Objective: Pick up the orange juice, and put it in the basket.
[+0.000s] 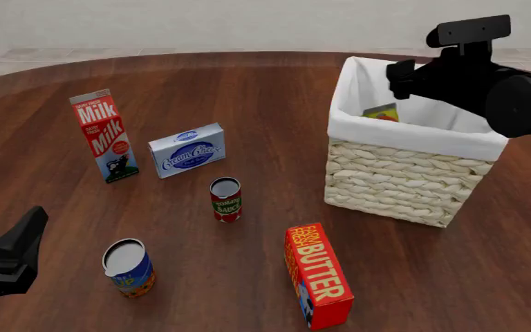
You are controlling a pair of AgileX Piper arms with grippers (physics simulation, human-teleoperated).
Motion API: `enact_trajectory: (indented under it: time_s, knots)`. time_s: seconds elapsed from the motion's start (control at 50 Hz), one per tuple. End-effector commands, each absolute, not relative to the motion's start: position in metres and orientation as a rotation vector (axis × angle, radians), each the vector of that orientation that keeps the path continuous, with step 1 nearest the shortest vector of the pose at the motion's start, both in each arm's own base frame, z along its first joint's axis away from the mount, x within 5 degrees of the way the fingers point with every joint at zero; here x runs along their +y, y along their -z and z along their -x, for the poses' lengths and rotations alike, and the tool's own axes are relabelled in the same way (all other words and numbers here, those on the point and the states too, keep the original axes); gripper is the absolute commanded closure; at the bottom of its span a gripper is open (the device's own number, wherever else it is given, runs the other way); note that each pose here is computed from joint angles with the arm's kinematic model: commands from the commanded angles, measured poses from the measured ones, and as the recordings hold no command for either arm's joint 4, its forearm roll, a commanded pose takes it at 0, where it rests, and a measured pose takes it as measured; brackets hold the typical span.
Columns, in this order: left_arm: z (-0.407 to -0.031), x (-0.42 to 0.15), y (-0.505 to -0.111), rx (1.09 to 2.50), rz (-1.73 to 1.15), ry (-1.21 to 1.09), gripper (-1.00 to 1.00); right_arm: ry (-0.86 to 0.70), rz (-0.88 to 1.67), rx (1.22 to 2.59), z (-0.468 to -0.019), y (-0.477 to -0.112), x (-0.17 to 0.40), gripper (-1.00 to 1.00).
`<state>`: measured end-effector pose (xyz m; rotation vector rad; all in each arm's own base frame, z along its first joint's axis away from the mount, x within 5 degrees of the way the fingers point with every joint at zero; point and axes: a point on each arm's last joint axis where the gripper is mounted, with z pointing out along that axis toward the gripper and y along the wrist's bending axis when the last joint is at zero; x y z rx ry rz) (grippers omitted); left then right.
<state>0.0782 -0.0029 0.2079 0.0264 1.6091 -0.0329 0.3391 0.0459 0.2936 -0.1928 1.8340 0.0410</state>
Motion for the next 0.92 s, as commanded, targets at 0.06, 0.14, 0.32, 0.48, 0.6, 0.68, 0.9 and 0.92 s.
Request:
enact_trajectory:
  time_s: [0.06,0.14,0.32,0.48,0.6,0.68,0.9,0.92]
  knots:
    - [-0.078,-0.003,-0.208,1.609,-0.027,0.033,-1.00,-0.032,0.191,1.819,-0.337,-0.299,0.043,-1.00]
    - [-0.078,-0.003,-0.208,1.609,-0.027,0.033,-1.00,-0.032,0.192,1.813,-0.335,-0.303,0.043,-1.00]
    - [-0.078,-0.003,-0.208,1.610,-0.029,0.033,-1.00,-0.026,0.209,1.773,-0.320,-0.321,0.043,-1.00]
    - [-0.077,-0.003,-0.208,1.610,-0.029,0.033,-1.00,-0.031,0.237,1.715,-0.289,-0.351,0.046,-1.00]
    - [-0.079,-0.003,-0.208,1.610,-0.029,0.034,-1.00,-0.035,0.252,1.687,-0.267,-0.358,0.046,-1.00]
    - [-0.078,-0.003,-0.208,1.610,-0.028,0.034,-1.00,-0.035,0.264,1.669,-0.251,-0.359,0.046,-1.00]
    - [-0.079,-0.003,-0.208,1.612,-0.032,0.034,-1.00,-0.053,0.248,1.619,-0.202,-0.362,0.038,-1.00]
    - [-0.078,-0.003,-0.208,1.612,-0.035,0.034,-1.00,-0.060,0.225,1.605,-0.194,-0.364,0.035,-1.00]
